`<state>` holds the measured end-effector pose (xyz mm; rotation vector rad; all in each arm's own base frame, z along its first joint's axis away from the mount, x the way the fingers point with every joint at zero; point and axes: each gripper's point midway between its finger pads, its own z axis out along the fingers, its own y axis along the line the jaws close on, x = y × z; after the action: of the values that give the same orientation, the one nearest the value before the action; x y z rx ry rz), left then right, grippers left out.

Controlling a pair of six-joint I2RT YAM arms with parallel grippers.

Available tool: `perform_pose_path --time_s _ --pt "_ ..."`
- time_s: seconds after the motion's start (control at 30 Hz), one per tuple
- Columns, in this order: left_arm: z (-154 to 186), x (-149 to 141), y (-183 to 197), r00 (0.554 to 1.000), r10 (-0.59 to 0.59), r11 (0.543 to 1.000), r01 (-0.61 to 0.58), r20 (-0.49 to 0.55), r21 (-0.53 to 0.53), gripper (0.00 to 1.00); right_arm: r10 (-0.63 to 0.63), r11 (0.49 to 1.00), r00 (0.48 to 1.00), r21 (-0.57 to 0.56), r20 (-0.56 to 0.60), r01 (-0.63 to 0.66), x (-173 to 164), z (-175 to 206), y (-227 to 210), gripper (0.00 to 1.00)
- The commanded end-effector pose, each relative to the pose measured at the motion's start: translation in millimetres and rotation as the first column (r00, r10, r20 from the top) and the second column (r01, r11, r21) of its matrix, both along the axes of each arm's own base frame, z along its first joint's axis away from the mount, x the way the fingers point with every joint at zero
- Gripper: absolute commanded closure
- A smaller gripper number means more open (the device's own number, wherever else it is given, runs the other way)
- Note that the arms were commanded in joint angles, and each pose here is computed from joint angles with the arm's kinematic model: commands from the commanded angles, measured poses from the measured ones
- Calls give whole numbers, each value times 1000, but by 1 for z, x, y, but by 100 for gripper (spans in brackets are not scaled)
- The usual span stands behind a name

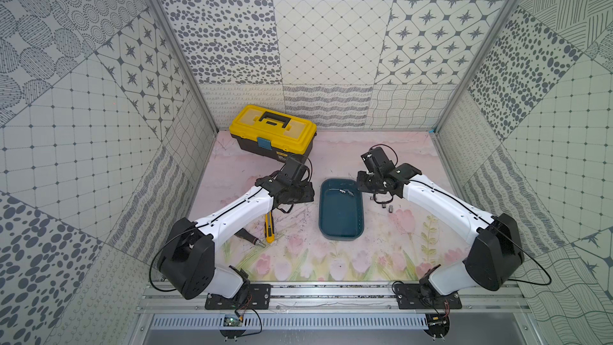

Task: Take out the socket from the storage box
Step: Place the socket head at the center of the board.

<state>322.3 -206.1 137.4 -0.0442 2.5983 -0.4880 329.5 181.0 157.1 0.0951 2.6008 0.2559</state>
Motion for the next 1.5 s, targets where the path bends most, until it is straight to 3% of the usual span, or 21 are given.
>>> perform_pose_path --time_s 0.0,0.57,1.07,1.47 --pt "6 4 1 1000 7 1000 -7 16 -8 42 27 999 999 -44 -33 -29 -9 -14 -16 85" --pt "6 4 -4 1000 0 1000 0 2 -25 42 40 981 962 -173 -271 -89 -38 -106 -60 85" --pt "11 7 -9 1000 -4 999 5 6 -40 42 74 977 943 -167 -324 -134 -28 -129 -63 85" --pt "15 9 -11 1000 -9 999 9 11 -39 42 51 978 946 -177 -321 -113 -25 -129 -69 73"
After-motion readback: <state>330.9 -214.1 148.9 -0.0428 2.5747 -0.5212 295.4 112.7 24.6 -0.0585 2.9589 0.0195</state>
